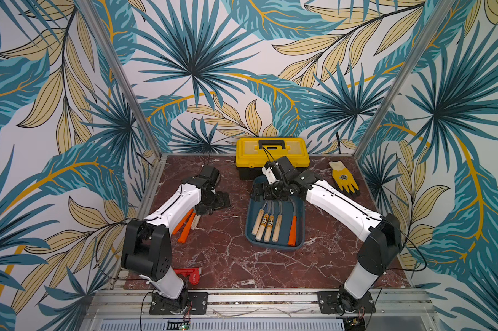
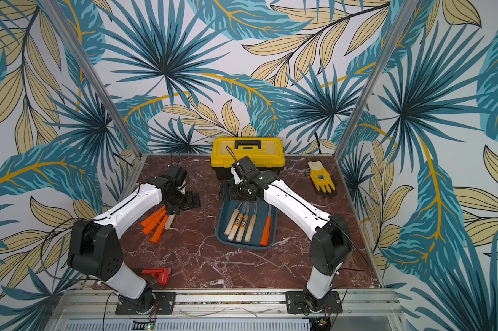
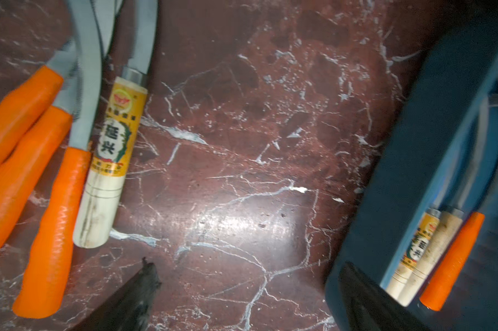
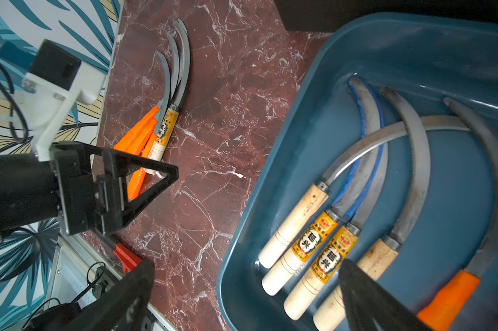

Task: Put small sickles into storage boxes
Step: Pick up the sickle at the center of the board.

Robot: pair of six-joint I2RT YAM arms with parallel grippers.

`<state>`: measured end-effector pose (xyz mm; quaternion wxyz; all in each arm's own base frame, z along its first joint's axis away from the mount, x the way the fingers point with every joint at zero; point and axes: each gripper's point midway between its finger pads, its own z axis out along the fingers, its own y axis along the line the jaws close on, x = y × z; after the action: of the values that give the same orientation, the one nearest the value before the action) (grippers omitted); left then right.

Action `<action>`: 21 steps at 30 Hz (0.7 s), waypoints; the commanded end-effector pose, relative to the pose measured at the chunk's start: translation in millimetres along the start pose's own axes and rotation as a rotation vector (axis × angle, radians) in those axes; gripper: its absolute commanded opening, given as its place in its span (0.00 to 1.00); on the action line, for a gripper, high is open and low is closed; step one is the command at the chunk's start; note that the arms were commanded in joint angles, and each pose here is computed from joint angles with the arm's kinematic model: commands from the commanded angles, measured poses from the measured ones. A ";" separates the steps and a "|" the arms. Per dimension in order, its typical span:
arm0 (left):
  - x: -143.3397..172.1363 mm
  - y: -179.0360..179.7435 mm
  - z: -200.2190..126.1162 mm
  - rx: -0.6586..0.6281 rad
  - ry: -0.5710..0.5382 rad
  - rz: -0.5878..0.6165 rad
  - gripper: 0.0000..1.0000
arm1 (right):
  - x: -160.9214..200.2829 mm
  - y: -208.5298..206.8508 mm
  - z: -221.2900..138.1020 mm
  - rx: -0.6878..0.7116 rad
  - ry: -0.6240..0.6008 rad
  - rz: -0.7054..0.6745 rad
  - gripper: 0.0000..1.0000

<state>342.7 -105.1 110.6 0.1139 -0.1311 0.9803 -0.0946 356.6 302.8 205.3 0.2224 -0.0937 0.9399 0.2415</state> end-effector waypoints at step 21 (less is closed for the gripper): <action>-41.8 64.0 60.8 -0.261 0.036 -0.018 0.99 | 15.0 -5.8 33.0 -0.001 0.144 -0.065 0.99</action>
<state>371.4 -50.1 45.5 0.0662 -0.1548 0.9855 0.0198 361.1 316.7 178.5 0.1802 -0.1375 0.9454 0.2341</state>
